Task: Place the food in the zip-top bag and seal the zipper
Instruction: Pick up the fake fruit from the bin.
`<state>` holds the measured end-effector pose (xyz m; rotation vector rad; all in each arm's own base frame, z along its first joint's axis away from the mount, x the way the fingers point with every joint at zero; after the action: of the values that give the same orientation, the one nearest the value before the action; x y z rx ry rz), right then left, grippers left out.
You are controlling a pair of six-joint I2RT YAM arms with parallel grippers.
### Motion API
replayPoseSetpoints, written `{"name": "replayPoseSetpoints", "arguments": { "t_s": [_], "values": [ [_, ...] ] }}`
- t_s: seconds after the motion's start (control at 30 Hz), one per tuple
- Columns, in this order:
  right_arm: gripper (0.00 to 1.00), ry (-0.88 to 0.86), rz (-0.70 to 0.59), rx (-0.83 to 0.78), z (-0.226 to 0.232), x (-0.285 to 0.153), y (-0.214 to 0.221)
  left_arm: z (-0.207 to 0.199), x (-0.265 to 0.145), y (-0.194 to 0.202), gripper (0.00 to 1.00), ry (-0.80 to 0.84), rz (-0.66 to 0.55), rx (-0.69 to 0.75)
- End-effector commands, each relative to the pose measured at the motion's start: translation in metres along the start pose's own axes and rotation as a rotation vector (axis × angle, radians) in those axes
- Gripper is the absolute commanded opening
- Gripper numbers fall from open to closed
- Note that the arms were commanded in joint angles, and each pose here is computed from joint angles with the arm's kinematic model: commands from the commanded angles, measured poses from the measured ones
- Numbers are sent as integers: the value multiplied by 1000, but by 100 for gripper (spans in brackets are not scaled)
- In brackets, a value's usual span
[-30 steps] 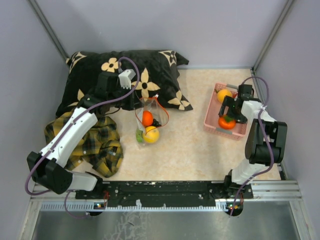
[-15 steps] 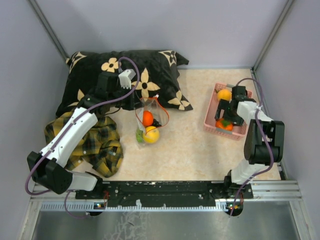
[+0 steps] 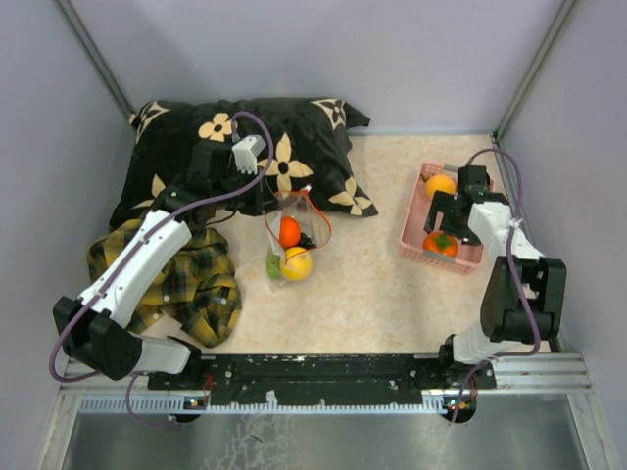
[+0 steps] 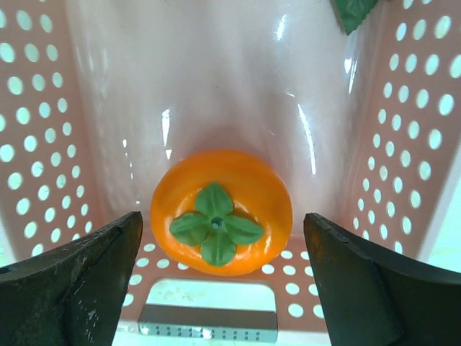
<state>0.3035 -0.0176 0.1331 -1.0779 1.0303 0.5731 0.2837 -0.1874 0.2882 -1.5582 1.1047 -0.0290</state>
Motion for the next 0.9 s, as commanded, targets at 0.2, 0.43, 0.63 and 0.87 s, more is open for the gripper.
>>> {"name": "replayPoseSetpoints", "arguments": {
  "t_s": [0.2,0.43,0.63,0.87],
  "values": [
    [93,-125,-113,201,-21,-18,4,-4,-3,-7,0,30,-38,10],
    [92,-128,-107,224,-25,-6,12,-4,-3,-6,0,33,-37,9],
    [91,-157,-60,231,-21,10,19,-4,-3,-7,0,33,-39,9],
    [87,-194,-20,225,-17,26,23,-4,-3,-6,0,35,-36,8]
  ]
}}
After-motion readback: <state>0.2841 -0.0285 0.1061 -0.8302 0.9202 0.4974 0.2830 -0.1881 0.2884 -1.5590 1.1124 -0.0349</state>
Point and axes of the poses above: each gripper's point midway between its finger pads, its own x axis out along the fingers, its own z axis along the line the jaws close on, y = z × x, the point moved 6 cm from there along -x, back along the fingers, and after that the axes turned 7 degrees about x, right-handed, at the moved point
